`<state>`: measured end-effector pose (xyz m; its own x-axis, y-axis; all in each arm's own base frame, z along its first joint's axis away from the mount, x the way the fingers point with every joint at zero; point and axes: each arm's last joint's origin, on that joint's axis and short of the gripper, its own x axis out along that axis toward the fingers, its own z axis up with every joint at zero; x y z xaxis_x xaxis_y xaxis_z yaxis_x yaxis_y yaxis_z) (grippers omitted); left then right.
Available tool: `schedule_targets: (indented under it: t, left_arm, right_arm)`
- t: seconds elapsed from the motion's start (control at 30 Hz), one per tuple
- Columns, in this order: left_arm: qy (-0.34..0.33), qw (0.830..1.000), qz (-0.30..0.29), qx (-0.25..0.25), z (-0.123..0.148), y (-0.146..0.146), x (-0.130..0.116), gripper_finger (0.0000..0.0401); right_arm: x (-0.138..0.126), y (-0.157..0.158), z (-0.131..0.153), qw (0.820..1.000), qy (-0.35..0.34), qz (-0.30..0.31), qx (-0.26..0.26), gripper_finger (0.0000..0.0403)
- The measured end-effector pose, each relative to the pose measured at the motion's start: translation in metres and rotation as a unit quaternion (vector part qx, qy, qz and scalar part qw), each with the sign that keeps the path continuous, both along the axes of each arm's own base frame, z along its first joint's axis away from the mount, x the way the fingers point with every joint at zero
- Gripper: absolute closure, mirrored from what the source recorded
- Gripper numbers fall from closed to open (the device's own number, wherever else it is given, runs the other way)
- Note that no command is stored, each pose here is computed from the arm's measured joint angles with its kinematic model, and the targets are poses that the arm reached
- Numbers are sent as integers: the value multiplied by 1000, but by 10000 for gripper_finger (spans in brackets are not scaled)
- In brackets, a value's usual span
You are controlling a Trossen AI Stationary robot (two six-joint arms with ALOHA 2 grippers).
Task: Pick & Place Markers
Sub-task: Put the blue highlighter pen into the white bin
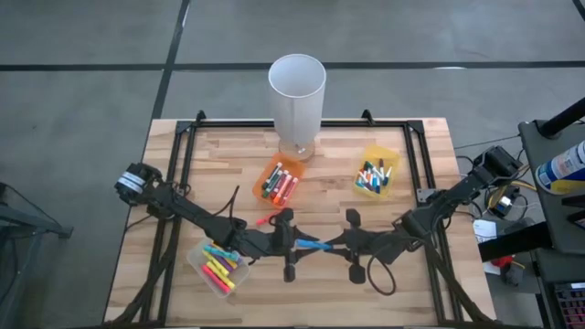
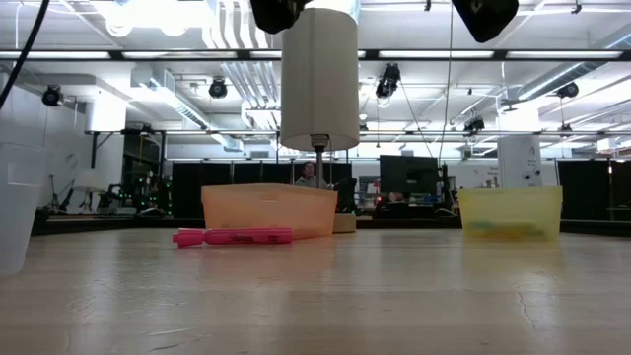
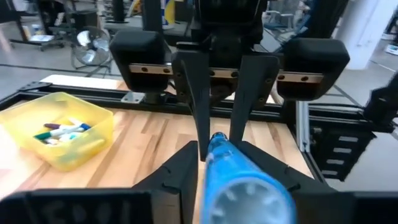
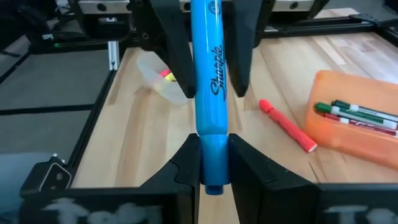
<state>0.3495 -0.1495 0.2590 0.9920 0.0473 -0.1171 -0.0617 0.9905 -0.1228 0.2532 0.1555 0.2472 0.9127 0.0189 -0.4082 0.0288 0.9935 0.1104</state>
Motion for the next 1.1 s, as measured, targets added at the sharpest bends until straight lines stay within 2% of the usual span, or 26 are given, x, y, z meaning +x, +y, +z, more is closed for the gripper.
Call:
schedule_targets:
  t: [0.27,0.47,0.63,0.8,0.93,1.1]
  left_arm:
    - [-4,1000,-1,-23,1,0,0,221]
    - [-4,1000,-2,-30,1,0,0,220]
    - [-5,999,-3,-32,1,0,0,240]
    - [-7,999,-3,-34,1,0,0,298]
    - [-8,999,-5,-35,2,0,0,346]
    - [-9,999,-4,-34,2,0,0,348]
  right_arm:
    - [0,0,0,1000,0,1,1,353]
    - [0,0,0,1000,-1,0,3,353]
    - [1,1,-2,1000,2,-1,2,353]
    - [2,2,-6,1000,8,-2,0,350]
    - [3,2,-7,1000,10,-4,0,302]
    - [1,2,-10,1000,25,-4,-1,225]
